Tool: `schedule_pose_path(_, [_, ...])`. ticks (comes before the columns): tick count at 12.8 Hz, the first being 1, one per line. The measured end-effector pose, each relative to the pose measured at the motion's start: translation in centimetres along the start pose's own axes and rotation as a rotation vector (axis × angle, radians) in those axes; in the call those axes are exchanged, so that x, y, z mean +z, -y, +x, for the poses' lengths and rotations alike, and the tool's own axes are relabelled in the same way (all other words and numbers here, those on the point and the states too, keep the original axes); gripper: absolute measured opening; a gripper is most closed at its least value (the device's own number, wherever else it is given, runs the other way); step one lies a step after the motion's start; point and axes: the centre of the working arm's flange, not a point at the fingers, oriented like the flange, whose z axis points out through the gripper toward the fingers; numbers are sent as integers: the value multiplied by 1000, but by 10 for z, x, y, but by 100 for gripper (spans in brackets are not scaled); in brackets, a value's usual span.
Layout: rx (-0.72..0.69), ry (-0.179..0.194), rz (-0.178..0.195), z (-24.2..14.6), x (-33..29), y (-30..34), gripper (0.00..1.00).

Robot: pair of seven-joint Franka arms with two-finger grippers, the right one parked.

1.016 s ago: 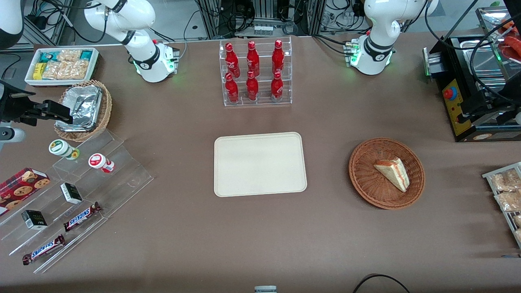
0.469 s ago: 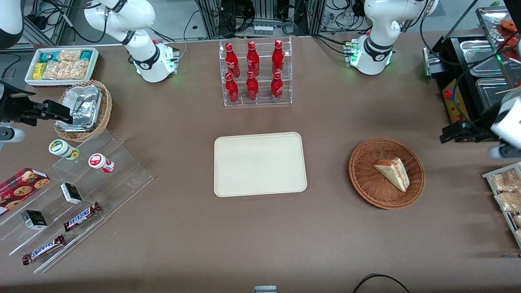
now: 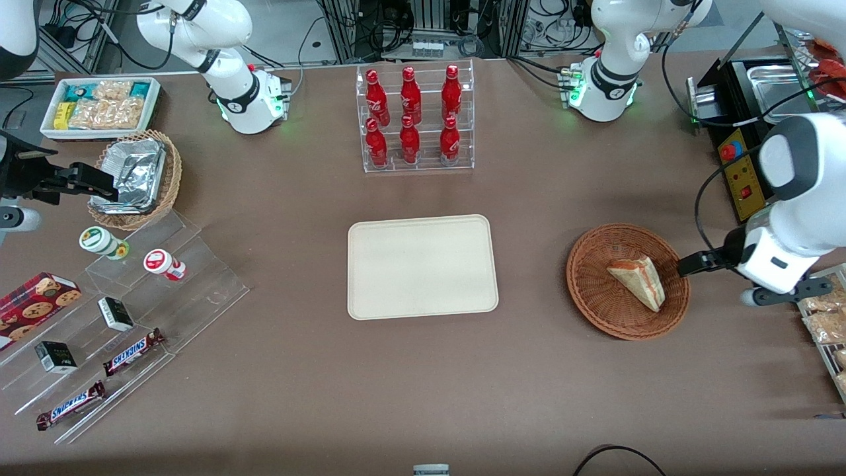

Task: Place sandwich from basket to tray
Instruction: 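Move the left gripper over the sandwich in the wicker basket, then lower the left gripper and close it on the wrapped sandwich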

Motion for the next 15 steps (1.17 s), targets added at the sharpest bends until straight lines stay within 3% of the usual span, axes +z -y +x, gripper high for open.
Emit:
schedule_pose_path(5, [-186,-36,-6,-15,62,0,100])
schedule_pose_path(9, [-282,-96,-24,-30,94,4,100])
schedule_pose_path(15, [-294,-105,-28,-48,121,-12,100])
